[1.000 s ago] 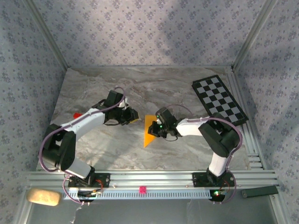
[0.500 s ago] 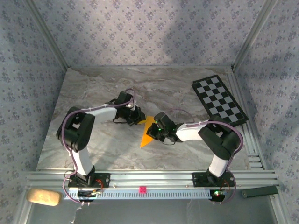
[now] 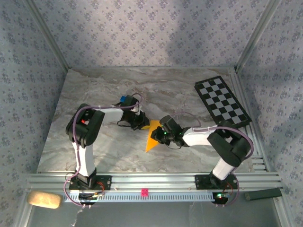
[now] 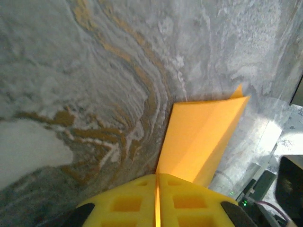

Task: Fold a paper plane with a square sheet of paper (pick it up from the middle)
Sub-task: Rotate the paper at the center of the table.

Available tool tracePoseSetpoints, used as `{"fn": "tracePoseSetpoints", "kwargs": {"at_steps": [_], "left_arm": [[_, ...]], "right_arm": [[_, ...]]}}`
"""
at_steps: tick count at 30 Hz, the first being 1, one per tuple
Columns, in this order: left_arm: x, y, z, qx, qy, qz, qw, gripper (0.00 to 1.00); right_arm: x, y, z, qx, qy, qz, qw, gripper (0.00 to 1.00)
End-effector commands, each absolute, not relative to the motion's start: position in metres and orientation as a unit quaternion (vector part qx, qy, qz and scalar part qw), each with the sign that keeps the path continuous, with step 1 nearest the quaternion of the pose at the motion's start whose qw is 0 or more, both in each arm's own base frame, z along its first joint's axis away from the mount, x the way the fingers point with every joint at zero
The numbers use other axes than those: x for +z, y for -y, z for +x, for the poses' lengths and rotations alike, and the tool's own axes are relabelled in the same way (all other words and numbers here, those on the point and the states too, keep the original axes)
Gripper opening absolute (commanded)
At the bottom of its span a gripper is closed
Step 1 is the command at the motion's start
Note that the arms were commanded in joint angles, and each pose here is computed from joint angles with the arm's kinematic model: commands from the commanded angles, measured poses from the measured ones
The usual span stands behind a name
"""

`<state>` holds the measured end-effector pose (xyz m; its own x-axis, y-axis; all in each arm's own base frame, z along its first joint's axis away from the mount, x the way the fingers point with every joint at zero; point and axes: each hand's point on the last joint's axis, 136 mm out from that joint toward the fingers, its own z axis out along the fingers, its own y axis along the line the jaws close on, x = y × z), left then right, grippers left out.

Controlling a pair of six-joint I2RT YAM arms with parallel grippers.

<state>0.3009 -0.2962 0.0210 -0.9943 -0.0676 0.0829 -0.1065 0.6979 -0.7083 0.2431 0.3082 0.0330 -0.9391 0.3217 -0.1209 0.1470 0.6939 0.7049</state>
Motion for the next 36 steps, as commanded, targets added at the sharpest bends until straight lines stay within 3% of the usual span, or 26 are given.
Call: {"fn": "tracePoseSetpoints", "kwargs": {"at_steps": [1, 4, 9, 18, 22, 31, 36], "left_arm": [[0.008, 0.298, 0.291, 0.373, 0.926, 0.032, 0.046, 0.09], [0.001, 0.293, 0.287, 0.359, 0.931, 0.033, 0.052, 0.08], [-0.009, 0.285, 0.281, 0.341, 0.938, 0.038, 0.059, 0.06], [0.019, 0.293, 0.292, 0.362, 0.931, 0.029, 0.034, 0.06], [0.035, 0.297, 0.299, 0.371, 0.928, 0.026, 0.02, 0.07], [0.081, 0.314, 0.306, 0.442, 0.897, -0.001, -0.016, 0.09], [0.083, 0.323, 0.303, 0.457, 0.889, -0.009, -0.008, 0.09]], "right_arm": [[0.049, -0.294, 0.249, 0.368, -0.91, 0.12, 0.147, 0.21], [0.053, -0.271, 0.252, 0.344, -0.916, 0.131, 0.158, 0.32], [0.048, -0.238, 0.256, 0.331, -0.917, 0.165, 0.154, 0.38], [0.061, -0.285, 0.252, 0.371, -0.919, 0.062, 0.119, 0.12], [0.045, -0.298, 0.249, 0.367, -0.923, 0.057, 0.096, 0.06], [0.011, -0.295, 0.241, 0.335, -0.937, 0.078, 0.063, 0.04], [0.004, -0.295, 0.24, 0.326, -0.939, 0.089, 0.056, 0.03]]}}
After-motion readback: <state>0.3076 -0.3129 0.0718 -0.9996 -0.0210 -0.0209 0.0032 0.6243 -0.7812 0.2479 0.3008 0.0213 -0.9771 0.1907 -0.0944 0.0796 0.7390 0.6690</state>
